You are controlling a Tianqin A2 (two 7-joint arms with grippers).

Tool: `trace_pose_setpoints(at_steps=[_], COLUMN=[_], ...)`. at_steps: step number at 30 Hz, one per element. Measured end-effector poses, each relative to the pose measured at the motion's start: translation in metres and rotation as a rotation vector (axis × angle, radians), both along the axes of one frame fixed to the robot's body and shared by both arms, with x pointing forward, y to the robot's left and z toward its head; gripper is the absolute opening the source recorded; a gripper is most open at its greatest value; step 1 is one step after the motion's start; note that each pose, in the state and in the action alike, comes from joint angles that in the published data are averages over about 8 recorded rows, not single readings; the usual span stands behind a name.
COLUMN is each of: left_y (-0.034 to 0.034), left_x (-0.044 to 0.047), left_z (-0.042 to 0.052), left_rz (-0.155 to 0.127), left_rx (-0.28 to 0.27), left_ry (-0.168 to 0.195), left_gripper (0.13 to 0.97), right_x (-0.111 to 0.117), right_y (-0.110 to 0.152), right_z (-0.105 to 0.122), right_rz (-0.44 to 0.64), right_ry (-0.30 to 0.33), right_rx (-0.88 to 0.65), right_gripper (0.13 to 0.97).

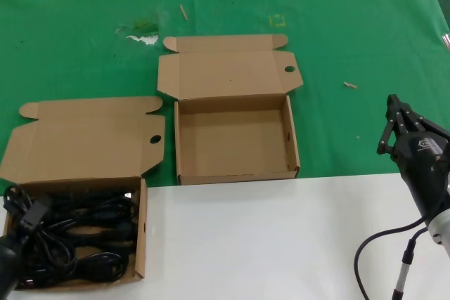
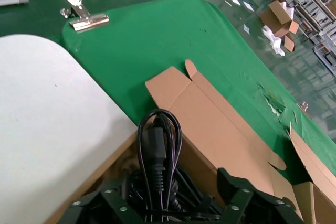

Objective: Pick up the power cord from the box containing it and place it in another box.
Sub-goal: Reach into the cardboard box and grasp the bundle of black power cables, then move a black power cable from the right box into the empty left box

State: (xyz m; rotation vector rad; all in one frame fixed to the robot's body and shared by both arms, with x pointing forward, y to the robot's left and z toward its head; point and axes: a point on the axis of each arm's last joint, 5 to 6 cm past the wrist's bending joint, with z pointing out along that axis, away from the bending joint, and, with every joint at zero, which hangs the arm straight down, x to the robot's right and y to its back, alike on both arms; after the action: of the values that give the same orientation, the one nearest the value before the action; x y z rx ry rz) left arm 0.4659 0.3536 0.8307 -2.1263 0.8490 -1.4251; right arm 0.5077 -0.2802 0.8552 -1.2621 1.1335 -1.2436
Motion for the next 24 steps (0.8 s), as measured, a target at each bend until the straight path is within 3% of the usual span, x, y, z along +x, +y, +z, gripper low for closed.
trace_pose_setpoints(at_steps=[5, 13, 24], left_y=[-0.0023, -0.0013, -0.0014], left_x=[0.0022, 0.0002, -0.0031], left_z=[-0.0030, -0.0013, -0.0054], left_rz=[-0.010, -0.002, -0.001], left_rx=[-0.006, 0.006, 0.018], left_ry=[-0.002, -0.022, -0.016], left_gripper=[0.616, 0.405, 0.248], right_x=[0.0000, 0.0000, 0.0000], right_y=[0.0000, 0.0000, 0.0000], right_z=[0.0000, 0.0000, 0.0000], right_rz=[0.000, 0.000, 0.000], right_ry=[0.000, 0.000, 0.000], right_rx=[0.000, 0.000, 0.000], right_gripper=[0.138, 0.138, 0.138])
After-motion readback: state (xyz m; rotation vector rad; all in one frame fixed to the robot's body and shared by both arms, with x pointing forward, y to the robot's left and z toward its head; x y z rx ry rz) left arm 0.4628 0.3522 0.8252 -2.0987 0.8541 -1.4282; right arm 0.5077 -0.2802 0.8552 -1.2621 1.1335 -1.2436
